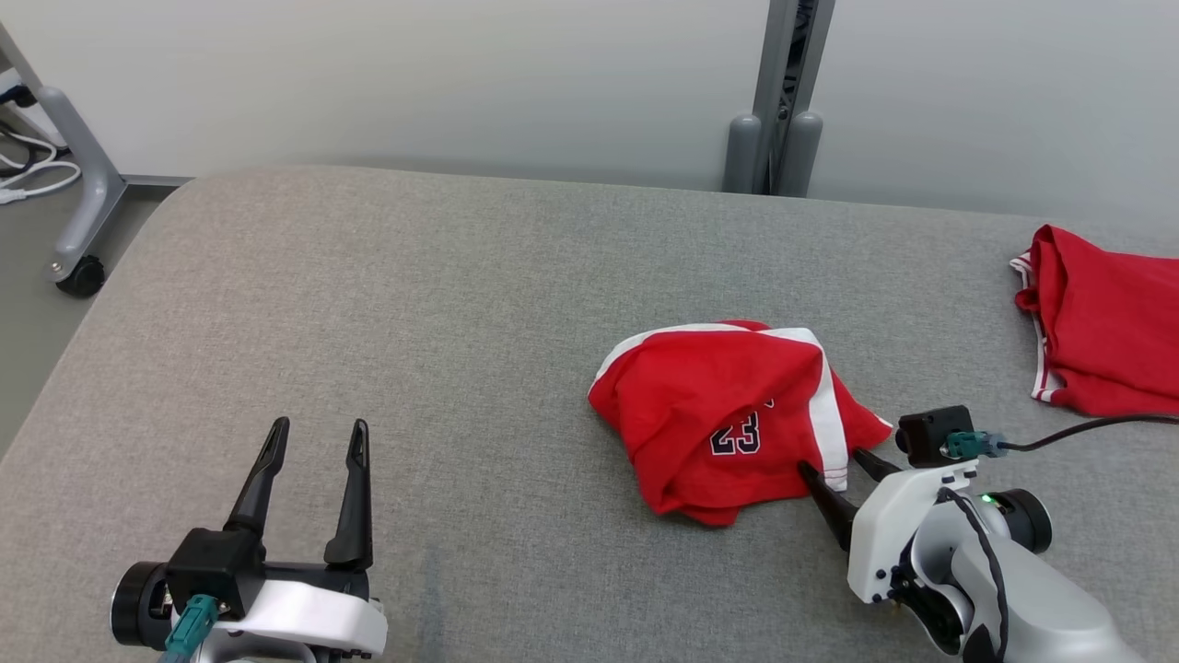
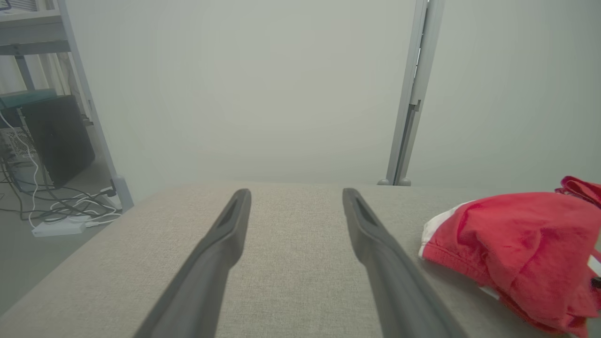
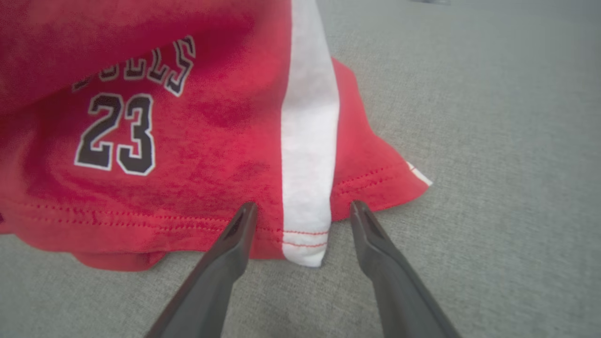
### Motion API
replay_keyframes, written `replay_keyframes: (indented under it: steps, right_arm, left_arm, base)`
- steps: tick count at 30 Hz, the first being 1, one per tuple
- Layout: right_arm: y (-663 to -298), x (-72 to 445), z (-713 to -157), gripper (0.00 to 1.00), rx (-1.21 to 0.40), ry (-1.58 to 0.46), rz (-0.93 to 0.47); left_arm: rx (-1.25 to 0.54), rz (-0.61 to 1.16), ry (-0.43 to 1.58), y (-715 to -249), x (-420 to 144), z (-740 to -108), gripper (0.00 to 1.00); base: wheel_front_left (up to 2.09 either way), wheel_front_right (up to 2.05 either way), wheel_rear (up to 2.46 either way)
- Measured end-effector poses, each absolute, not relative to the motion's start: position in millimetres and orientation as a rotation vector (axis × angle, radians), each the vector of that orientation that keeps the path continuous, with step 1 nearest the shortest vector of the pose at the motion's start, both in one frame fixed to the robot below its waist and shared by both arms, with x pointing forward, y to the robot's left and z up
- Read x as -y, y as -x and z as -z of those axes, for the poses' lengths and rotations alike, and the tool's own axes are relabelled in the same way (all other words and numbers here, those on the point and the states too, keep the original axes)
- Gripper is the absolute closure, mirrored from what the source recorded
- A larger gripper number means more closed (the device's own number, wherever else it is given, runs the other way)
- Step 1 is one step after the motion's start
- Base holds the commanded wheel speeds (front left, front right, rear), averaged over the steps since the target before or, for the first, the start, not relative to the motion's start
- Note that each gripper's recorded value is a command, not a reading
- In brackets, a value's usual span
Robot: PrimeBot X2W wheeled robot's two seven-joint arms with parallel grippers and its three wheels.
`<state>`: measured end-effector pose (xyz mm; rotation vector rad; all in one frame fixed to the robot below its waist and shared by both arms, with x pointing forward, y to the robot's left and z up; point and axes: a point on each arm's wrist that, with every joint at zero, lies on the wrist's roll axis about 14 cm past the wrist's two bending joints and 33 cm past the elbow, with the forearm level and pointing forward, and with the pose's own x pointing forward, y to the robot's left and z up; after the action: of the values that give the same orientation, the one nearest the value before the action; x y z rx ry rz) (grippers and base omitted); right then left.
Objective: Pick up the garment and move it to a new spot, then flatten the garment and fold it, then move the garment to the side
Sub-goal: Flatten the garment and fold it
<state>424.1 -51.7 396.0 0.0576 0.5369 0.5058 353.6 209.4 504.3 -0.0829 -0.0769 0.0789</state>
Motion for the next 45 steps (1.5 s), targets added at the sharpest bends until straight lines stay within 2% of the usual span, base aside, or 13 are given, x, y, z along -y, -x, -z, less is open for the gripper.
replay_keyframes:
  steps: [3, 4, 12, 18, 24, 26, 33, 39, 45]
  right_arm:
    - [-424.8, 51.8, -391.2, 0.85, -0.557, -0.047, -0.505]
    - [-426.2, 51.5, -391.9, 1.00, -0.553, -0.045, -0.505]
    - [-437.2, 53.6, -409.5, 1.00, -0.452, -0.041, -0.509]
    - [-453.6, 48.1, -457.9, 1.00, -0.257, 0.032, -0.577]
    - [-449.4, 27.8, -514.7, 1.00, -0.039, 0.172, -0.720]
    - [-439.6, 22.2, -527.3, 1.00, 0.024, 0.210, -0.768]
    - [-394.4, 22.4, -524.0, 1.00, 0.066, 0.243, -0.865]
    - [-346.9, 26.5, -511.9, 1.00, 0.031, 0.192, -0.934]
    - [-324.5, 54.0, -487.5, 1.00, -0.074, 0.139, -0.884]
  left_arm:
    - [0.074, -0.087, 0.084, -352.9, -211.9, -503.4, 0.00]
    - [0.073, -0.089, 0.085, -352.7, -212.5, -503.2, 0.00]
    - [0.074, -0.086, 0.089, -355.2, -210.5, -503.3, 0.00]
    - [0.085, -0.060, 0.092, -359.8, -202.3, -506.8, 0.00]
    - [0.097, -0.040, 0.095, -361.5, -196.1, -510.6, 0.00]
    - [0.098, -0.040, 0.094, -361.3, -196.0, -511.1, 0.00]
    - [0.089, -0.036, 0.093, -358.6, -195.4, -507.9, 0.00]
    - [0.093, -0.010, 0.084, -362.7, -188.1, -509.4, 0.00]
    - [0.094, 0.036, 0.085, -368.5, -174.1, -510.3, 0.00]
  base:
    - [0.00, 0.00, 0.00]
    - [0.00, 0.00, 0.00]
    - [0.00, 0.00, 0.00]
    - [0.00, 0.00, 0.00]
    - [0.00, 0.00, 0.00]
    - [0.00, 0.00, 0.00]
    - [0.00, 0.00, 0.00]
    - [0.00, 0.00, 0.00]
    - [0.00, 0.00, 0.00]
